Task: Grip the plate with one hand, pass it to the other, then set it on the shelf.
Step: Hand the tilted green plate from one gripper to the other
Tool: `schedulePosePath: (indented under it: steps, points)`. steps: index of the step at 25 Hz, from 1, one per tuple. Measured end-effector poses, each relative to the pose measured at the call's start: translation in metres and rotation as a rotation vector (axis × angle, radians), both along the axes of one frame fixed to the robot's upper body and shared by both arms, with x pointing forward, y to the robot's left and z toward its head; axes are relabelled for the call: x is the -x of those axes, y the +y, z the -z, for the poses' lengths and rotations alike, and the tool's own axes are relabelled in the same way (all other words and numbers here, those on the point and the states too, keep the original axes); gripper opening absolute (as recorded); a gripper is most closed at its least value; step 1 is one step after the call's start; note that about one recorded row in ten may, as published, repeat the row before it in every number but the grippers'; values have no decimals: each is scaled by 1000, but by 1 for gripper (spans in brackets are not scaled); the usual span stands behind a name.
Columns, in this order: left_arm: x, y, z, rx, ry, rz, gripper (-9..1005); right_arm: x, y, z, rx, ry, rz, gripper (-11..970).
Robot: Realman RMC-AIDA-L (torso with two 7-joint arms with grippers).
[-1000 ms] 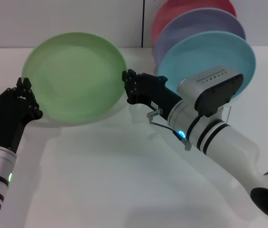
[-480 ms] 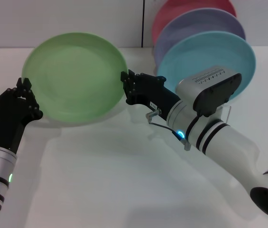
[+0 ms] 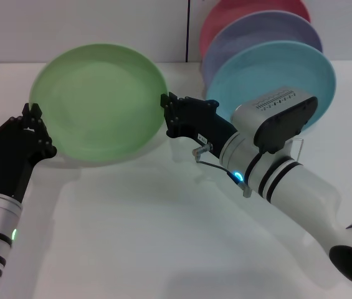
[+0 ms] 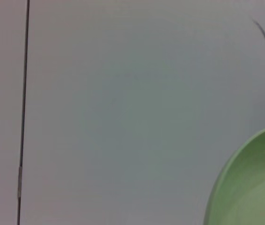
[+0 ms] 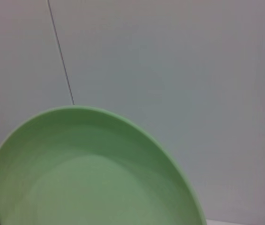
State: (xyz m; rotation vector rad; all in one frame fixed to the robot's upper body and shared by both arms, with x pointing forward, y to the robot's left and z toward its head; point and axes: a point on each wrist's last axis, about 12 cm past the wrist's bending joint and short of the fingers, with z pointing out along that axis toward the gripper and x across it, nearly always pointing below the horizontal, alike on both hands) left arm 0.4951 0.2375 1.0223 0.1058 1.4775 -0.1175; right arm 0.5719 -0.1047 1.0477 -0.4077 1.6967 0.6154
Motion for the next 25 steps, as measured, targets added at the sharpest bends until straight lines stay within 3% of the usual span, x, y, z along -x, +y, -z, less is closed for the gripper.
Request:
schedulePosePath:
  steps: [25]
  points:
    - [1,1,1,5,1,2,41,1,0,-1,19,-28,0,19]
